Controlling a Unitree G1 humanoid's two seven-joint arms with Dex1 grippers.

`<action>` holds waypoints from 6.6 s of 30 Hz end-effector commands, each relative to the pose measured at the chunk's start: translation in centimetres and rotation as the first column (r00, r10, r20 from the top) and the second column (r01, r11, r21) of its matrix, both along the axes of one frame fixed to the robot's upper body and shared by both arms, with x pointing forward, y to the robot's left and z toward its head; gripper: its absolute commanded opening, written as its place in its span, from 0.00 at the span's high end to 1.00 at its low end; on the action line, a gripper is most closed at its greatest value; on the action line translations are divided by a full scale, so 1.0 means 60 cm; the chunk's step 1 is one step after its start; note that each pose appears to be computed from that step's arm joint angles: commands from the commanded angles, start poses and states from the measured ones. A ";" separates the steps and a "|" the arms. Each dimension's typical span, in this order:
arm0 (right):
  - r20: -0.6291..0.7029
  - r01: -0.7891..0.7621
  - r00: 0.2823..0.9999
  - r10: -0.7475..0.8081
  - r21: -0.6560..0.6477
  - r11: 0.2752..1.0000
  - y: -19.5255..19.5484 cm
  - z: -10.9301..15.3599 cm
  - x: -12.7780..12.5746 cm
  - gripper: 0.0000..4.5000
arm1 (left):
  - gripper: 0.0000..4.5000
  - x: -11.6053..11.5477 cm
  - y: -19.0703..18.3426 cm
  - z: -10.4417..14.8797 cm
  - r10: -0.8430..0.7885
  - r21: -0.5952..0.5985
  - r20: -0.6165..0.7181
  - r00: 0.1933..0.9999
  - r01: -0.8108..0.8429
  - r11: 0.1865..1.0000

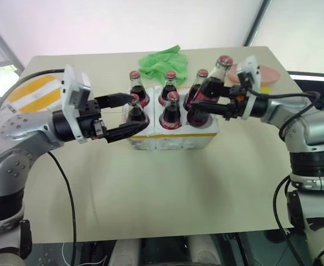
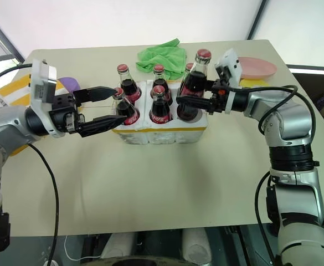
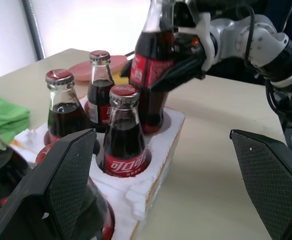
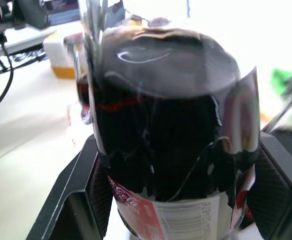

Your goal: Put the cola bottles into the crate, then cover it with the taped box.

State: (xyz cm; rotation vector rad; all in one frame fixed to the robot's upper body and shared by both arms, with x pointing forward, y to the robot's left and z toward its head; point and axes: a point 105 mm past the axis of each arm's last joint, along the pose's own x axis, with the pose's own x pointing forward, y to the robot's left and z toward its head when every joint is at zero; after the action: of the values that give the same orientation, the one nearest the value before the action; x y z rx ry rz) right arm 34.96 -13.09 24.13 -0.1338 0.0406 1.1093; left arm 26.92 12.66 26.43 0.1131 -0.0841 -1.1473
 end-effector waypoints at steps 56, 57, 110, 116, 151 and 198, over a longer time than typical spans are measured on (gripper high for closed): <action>0.173 -0.292 0.945 0.277 0.063 0.954 -0.057 0.149 -0.109 0.01 | 0.00 -0.090 0.326 0.077 0.956 -0.462 -0.103 0.273 -0.865 0.198; 0.145 -0.309 0.944 0.297 0.073 0.948 -0.054 0.142 -0.111 0.01 | 0.00 -0.103 0.341 0.064 0.950 -0.491 -0.183 0.252 -0.861 0.134; 0.112 -0.266 0.958 0.264 -0.005 0.964 -0.032 0.096 -0.083 0.01 | 0.00 -0.050 0.539 -0.192 0.408 0.533 0.820 0.402 -0.796 -0.287; 0.113 -0.270 0.956 0.271 -0.021 0.963 -0.035 0.095 -0.089 0.01 | 0.00 -0.023 0.550 -0.201 0.372 0.531 0.829 0.417 -0.796 -0.291; 0.126 -0.216 0.968 0.215 -0.013 0.976 -0.047 0.107 -0.093 0.00 | 0.76 0.045 0.579 -0.223 0.438 0.454 0.850 0.294 -0.830 -0.323; 0.192 0.117 0.975 -0.111 -0.021 0.993 -0.171 0.100 -0.078 0.00 | 0.91 0.144 0.060 0.110 -0.153 0.390 0.920 0.360 -0.812 0.435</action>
State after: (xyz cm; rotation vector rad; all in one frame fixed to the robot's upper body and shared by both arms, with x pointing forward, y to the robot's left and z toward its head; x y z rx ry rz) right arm 30.92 -23.11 28.58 -0.2260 -0.0430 0.9915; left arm 36.28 16.82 32.29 1.5726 -0.3871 -0.3727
